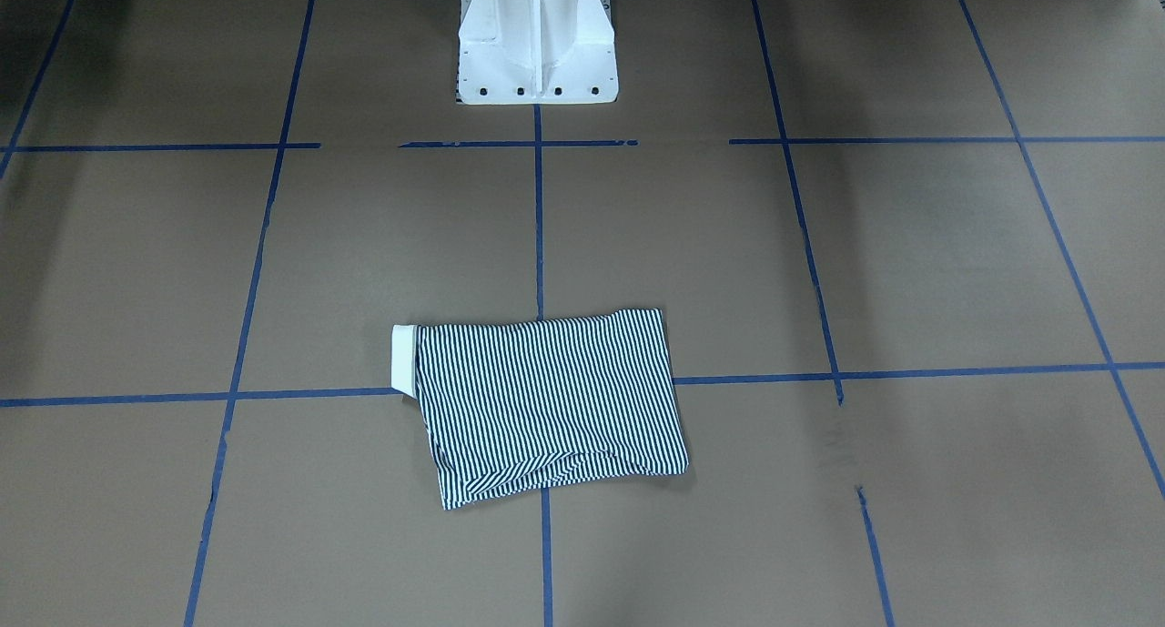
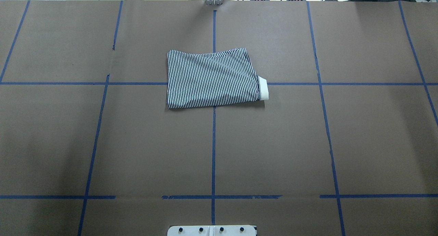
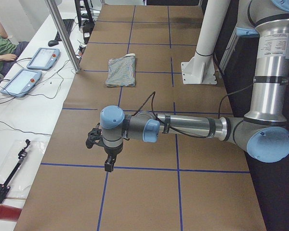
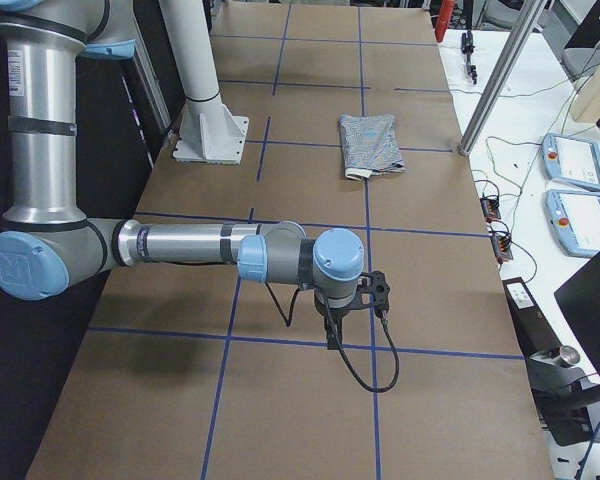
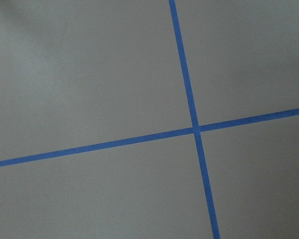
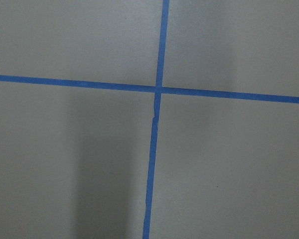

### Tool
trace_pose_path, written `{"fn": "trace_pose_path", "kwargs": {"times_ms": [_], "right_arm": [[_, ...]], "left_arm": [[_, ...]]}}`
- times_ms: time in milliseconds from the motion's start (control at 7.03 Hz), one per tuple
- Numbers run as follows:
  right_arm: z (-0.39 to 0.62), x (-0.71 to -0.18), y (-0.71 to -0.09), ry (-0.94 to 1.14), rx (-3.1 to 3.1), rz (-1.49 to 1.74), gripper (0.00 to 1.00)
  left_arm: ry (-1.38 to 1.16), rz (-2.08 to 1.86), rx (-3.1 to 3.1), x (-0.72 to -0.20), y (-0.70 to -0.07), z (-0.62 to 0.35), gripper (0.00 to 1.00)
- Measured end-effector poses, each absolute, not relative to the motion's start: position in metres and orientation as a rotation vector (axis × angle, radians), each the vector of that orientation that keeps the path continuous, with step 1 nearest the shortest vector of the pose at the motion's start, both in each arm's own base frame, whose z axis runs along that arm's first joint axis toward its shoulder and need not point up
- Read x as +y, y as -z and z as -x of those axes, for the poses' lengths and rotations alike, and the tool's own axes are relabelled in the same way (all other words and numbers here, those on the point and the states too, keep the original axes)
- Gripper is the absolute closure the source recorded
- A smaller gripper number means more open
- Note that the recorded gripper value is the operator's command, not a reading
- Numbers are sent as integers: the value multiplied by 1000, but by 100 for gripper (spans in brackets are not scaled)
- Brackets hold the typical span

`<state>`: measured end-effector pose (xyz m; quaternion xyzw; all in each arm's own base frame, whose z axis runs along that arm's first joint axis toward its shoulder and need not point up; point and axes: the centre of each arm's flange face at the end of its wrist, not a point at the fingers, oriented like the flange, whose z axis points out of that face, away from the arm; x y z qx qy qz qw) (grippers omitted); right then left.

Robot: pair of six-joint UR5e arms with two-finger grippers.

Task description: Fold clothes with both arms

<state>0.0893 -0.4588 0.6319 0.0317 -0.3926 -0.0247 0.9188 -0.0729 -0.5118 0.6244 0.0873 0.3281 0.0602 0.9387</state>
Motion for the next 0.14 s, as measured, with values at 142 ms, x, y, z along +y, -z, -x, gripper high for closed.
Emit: {"fn": "trace_pose_path", "kwargs": {"times_ms": [142], "right_arm": [[-89, -459, -632, 51, -807, -66, 0]], "left_arm": [[-123, -180, 670, -512, -625, 73, 0]]}}
